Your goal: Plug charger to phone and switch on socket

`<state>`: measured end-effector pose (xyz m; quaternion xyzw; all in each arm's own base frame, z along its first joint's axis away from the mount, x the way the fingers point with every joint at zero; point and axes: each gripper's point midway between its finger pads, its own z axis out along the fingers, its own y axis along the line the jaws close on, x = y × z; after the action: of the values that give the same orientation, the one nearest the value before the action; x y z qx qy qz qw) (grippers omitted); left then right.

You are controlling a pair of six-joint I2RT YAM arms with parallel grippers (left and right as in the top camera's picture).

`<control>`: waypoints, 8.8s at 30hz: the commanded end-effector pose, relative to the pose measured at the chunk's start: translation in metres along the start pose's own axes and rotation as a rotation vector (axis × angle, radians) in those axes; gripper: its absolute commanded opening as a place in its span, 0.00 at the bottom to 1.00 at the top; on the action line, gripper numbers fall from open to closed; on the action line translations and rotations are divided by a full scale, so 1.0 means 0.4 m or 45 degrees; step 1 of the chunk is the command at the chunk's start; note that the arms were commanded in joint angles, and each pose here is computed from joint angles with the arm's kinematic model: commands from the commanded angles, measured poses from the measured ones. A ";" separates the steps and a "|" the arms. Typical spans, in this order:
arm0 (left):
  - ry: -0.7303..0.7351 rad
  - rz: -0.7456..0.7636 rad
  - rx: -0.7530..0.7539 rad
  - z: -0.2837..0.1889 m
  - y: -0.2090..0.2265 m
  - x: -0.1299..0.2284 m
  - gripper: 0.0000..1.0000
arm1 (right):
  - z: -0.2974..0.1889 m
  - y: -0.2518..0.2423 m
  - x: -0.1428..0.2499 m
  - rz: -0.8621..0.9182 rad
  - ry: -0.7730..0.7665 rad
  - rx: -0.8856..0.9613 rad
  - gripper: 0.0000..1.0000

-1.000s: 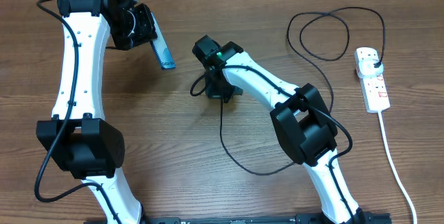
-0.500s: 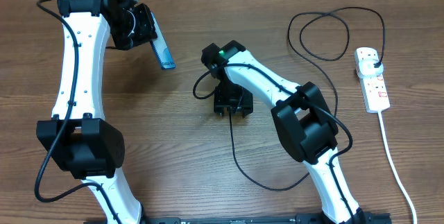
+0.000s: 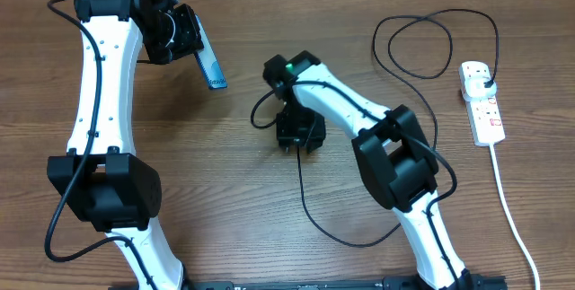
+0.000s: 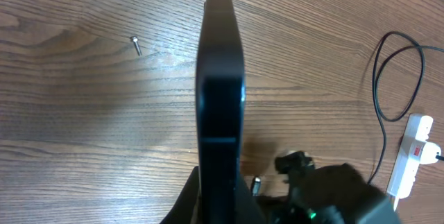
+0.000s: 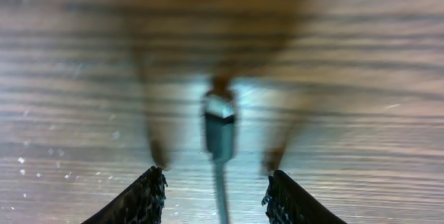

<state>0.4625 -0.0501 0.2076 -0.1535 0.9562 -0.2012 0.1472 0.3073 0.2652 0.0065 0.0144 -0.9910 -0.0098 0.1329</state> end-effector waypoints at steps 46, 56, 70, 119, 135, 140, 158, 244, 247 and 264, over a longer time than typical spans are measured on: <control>-0.005 0.116 0.114 -0.017 -0.039 -0.004 0.04 | 0.034 -0.047 -0.043 0.050 -0.064 0.071 0.13; 0.037 0.494 0.552 -0.054 -0.176 0.039 0.04 | -0.034 -0.002 -0.088 -0.065 -0.179 -0.067 0.04; -0.076 0.871 1.211 -0.190 -0.338 0.081 0.04 | -0.540 0.123 0.094 -0.574 -0.700 -0.515 0.04; -0.053 0.207 0.132 -0.018 -0.050 -0.025 0.04 | -0.104 0.235 0.034 -0.254 -0.323 -0.254 0.85; -0.030 0.213 0.189 -0.020 -0.068 -0.015 0.04 | 0.076 0.133 0.107 -0.207 -0.173 0.013 0.66; -0.032 0.228 0.189 -0.020 -0.068 -0.015 0.04 | 0.100 0.129 0.131 -0.204 -0.112 -0.008 0.27; -0.031 0.227 0.188 -0.020 -0.068 -0.015 0.04 | 0.038 0.054 0.260 -0.188 -0.020 0.216 0.04; -0.034 0.238 0.190 -0.020 -0.068 -0.016 0.04 | 0.073 0.089 -0.040 -0.266 -0.420 0.055 0.04; -0.035 0.239 0.191 -0.020 -0.069 -0.017 0.04 | 0.074 0.102 -0.035 -0.273 -0.405 0.019 0.04; -0.098 0.921 1.204 -0.188 -0.335 0.083 0.04 | -0.408 0.200 0.035 -0.495 -0.759 -0.598 0.04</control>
<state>0.4446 -0.1459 0.3013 0.2078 0.7963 -0.5053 0.2596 0.3367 0.3353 0.1063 0.1413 -0.9603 -0.2156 -0.1070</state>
